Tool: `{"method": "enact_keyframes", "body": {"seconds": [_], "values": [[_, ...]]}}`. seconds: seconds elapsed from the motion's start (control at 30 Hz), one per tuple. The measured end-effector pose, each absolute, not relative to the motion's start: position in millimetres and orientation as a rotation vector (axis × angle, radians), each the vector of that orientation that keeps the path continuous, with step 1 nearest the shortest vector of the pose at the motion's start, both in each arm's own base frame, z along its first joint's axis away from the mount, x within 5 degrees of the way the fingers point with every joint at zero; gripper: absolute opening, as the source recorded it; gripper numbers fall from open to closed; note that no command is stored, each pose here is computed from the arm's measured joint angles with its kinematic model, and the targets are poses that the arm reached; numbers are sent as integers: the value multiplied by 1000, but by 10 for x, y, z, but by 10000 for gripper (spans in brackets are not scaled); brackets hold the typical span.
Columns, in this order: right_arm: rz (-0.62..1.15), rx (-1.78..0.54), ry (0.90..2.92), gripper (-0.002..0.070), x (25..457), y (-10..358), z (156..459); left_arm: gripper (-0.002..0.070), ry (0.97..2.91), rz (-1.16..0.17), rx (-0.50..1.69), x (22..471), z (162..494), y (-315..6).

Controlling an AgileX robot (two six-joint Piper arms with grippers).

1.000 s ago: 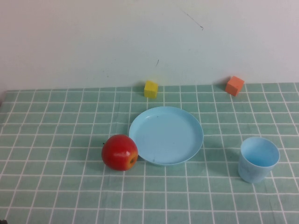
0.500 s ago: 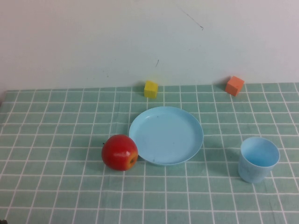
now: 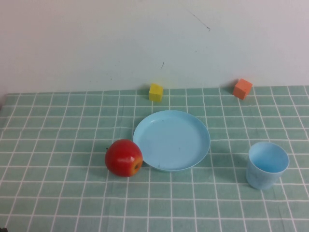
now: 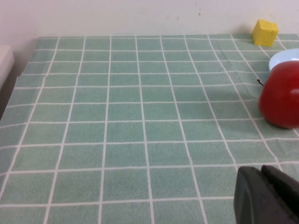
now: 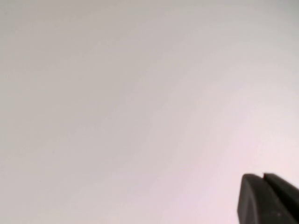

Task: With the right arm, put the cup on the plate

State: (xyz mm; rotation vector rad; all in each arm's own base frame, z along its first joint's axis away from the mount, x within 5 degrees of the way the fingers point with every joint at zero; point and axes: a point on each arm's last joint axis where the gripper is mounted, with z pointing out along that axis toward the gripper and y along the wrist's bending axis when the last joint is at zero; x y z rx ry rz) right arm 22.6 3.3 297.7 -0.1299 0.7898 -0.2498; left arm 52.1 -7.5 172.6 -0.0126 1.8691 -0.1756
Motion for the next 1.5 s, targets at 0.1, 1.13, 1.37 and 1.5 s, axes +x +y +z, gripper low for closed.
{"method": "enact_keyframes", "body": {"seconds": [0.1,1.13,1.37,1.5], "values": [[-255,-120,857,-3,126,19,3284,-3,1869,-176,-13,521,1726,-75],[330,-719,2465,224,2653,269,2625,-3,1869,-176,-13,521,1726,-75],[417,-737,2529,423,3032,305,2431,-3,1869,-176,-13,521,1726,-75],[464,-811,2568,430,3149,469,2234,-3,1869,-176,-13,521,1726,-75]]}}
